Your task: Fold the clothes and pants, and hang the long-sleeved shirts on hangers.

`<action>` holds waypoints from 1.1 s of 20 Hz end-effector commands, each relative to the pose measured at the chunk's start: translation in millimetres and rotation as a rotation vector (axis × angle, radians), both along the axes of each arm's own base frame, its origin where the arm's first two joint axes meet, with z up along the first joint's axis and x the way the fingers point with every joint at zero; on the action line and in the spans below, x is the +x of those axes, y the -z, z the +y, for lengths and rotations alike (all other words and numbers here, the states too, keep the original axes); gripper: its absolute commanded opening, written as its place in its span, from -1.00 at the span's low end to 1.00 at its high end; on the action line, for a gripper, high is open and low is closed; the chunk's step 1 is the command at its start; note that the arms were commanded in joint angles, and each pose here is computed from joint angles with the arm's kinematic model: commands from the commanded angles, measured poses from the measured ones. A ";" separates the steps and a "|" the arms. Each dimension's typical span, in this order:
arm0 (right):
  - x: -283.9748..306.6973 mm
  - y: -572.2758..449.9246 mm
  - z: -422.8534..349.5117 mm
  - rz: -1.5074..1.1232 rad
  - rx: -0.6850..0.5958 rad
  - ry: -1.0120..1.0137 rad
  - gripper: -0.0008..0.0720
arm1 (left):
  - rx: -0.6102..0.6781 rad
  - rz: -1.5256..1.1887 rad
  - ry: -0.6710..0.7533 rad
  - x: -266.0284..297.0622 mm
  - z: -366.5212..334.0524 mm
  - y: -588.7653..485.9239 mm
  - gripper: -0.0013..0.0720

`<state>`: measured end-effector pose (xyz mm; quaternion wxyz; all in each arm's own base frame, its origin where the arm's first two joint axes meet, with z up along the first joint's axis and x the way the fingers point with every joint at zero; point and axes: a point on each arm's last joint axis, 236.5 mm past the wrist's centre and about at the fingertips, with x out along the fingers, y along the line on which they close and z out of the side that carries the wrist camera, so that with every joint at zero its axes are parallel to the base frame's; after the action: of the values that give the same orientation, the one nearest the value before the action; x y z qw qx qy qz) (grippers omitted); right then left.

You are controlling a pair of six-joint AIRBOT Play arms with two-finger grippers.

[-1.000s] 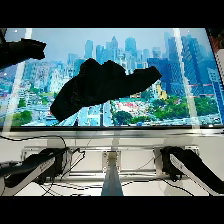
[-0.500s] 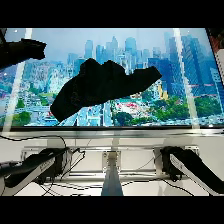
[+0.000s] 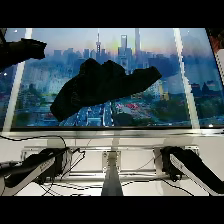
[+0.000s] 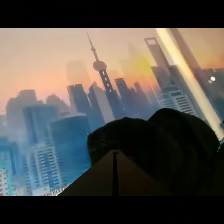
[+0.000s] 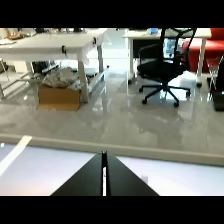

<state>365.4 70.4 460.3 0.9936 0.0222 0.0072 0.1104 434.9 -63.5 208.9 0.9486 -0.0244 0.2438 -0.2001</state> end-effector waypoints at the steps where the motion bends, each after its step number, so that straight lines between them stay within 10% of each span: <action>1: -0.1 61.9 -10.8 0.224 -0.187 0.024 -0.90 | -0.012 0.039 0.031 -7.2 -7.1 6.3 -0.89; 5: -11.6 184.8 -20.4 0.682 -0.489 -0.078 -0.90 | 0.042 0.198 0.138 -39.0 -17.6 38.5 -0.89; 12: -1.9 327.5 27.3 0.906 -0.431 -0.315 -0.90 | 0.110 0.565 0.310 -95.2 -20.4 110.8 -0.87; 16: -20.9 366.8 94.9 0.913 -0.248 -0.536 -0.90 | 0.257 0.849 0.110 -115.7 44.9 176.7 -0.14; 22: -13.8 390.7 195.9 0.746 -0.353 -0.667 -0.90 | 0.051 0.974 -0.076 -152.5 87.9 206.8 -0.80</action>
<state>345.1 217.7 76.9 0.8128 -0.0993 0.4334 0.3764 304.4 5.0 17.5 0.7474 -0.0430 0.6431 -0.1613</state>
